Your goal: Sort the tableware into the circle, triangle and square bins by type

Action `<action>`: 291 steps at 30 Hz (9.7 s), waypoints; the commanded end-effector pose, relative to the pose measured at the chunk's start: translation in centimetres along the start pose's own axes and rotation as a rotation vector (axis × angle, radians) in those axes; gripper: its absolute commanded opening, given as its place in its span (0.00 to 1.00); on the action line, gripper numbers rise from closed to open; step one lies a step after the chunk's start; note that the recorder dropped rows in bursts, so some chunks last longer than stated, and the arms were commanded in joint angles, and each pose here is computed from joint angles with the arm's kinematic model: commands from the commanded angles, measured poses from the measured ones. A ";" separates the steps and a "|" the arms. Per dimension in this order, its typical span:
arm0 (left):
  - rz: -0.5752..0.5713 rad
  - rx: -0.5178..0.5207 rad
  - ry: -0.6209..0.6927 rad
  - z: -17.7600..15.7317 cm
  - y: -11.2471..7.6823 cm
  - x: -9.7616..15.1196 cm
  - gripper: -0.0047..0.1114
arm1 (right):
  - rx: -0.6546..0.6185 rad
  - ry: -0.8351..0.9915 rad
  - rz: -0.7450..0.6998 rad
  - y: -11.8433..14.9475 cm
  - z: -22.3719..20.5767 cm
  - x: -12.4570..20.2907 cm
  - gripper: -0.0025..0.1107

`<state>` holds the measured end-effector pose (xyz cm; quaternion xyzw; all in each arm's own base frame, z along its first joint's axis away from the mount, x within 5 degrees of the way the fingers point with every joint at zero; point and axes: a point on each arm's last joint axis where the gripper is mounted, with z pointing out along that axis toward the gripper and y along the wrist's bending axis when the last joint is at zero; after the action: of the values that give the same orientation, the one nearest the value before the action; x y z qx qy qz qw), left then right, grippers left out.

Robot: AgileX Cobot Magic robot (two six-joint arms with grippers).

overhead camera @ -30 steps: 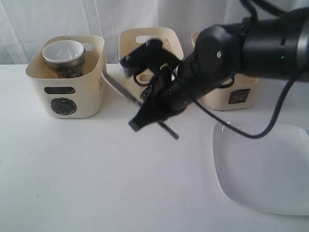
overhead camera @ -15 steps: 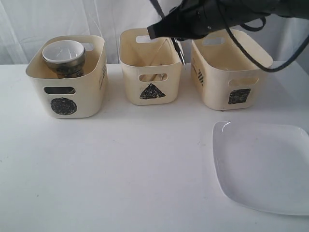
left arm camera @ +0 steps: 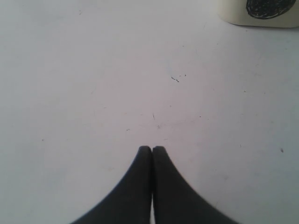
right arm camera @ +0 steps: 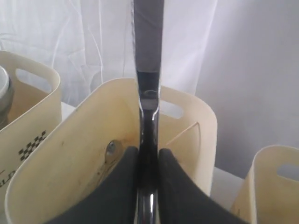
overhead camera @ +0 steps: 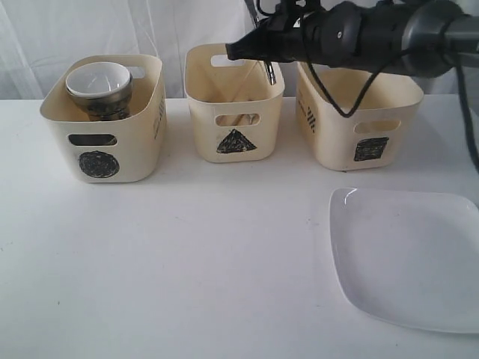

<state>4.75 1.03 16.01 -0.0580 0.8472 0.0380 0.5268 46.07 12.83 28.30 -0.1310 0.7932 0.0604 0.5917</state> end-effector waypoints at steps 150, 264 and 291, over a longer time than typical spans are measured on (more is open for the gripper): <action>0.004 0.020 0.030 0.1 -0.1 0.4 0.04 | 0.177 1.053 0.928 -18.5 -22.8 33.2 0.02; 0.004 0.020 0.030 0.1 -0.1 0.4 0.04 | 0.264 0.054 0.423 -22.3 -7.4 6.8 0.04; 0.004 0.020 0.030 0.1 -0.1 0.4 0.04 | 0.099 0.293 0.454 -11.7 -19.0 1.8 0.02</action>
<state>4.77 0.93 16.00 -0.0504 0.8477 0.0322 0.5271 33.75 -3.51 34.46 0.0510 0.8504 0.2089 0.4801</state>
